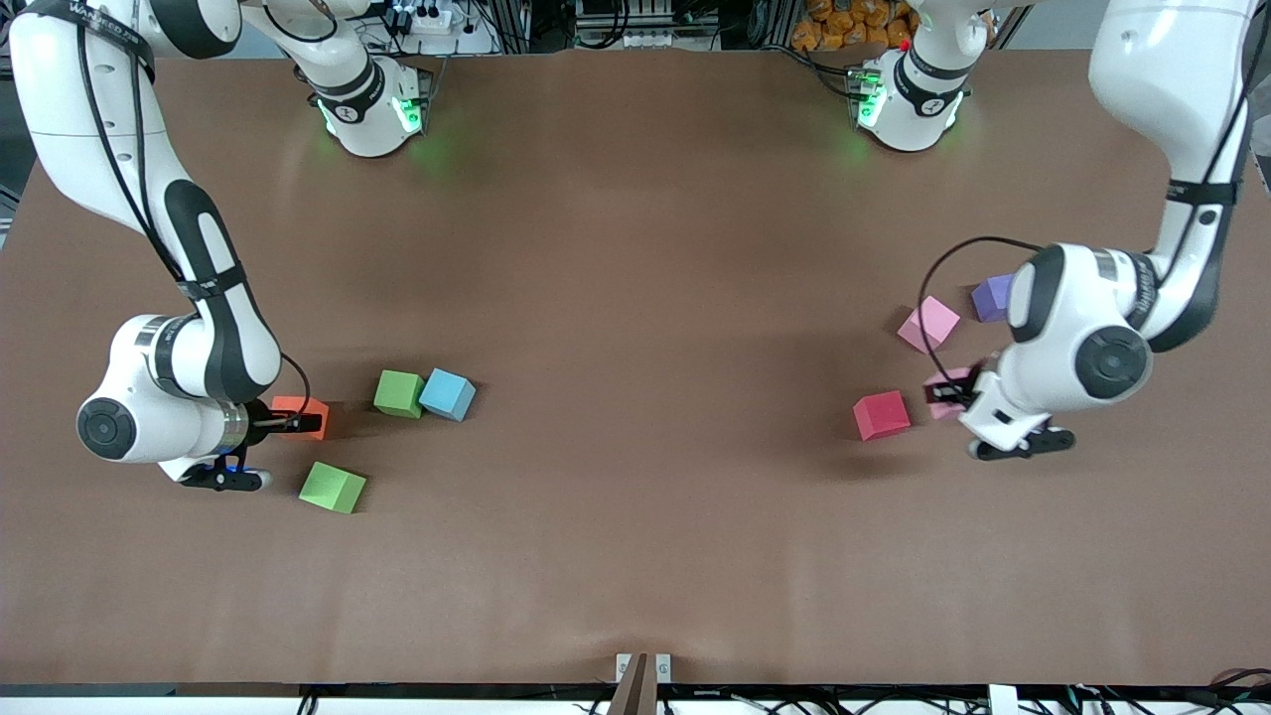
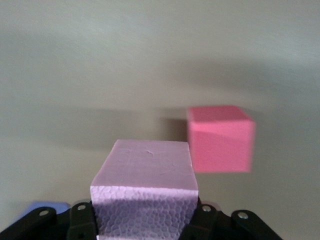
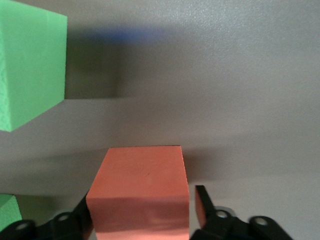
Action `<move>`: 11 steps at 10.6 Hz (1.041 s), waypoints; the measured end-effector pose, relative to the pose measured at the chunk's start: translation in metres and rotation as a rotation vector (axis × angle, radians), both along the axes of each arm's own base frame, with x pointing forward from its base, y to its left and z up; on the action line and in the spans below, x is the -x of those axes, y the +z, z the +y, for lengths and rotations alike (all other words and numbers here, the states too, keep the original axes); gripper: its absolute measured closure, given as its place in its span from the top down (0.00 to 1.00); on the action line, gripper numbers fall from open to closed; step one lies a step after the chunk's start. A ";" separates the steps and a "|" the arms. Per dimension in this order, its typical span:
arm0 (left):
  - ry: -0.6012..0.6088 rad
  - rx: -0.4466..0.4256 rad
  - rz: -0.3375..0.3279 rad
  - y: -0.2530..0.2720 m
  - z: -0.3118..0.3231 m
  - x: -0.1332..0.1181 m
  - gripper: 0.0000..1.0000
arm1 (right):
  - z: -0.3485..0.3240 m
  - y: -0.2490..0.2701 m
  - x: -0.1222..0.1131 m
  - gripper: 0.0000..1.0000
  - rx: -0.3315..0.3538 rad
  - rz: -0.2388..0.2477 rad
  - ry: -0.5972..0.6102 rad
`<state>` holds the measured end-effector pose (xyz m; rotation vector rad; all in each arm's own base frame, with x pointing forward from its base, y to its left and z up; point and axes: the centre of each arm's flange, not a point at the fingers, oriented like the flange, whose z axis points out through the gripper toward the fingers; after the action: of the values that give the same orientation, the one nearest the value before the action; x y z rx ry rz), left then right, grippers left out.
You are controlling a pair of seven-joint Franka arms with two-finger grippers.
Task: Arrange blocks into number 1
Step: 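Carry the light pink cube with the left gripper to the table's middle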
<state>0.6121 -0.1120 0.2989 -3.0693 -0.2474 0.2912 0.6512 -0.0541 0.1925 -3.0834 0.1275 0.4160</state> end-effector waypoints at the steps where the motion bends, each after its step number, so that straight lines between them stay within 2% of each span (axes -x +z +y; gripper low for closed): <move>1: 0.025 0.005 0.008 0.001 -0.039 0.014 0.60 | 0.000 0.001 0.000 0.64 0.000 -0.001 0.000; 6: 0.094 -0.001 0.073 -0.002 -0.205 0.111 0.60 | 0.001 0.006 -0.003 0.64 -0.001 -0.014 0.001; 8: 0.086 -0.040 0.096 -0.013 -0.254 0.158 0.60 | 0.001 0.045 -0.013 0.64 0.001 -0.073 -0.001; 11: 0.068 -0.075 0.113 -0.034 -0.328 0.234 0.60 | 0.005 0.145 -0.018 0.64 0.002 -0.198 0.003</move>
<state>0.3785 -0.4404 0.2645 -2.9619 -0.3490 0.4464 0.6687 -0.0494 0.3375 -3.1043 0.1179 0.1089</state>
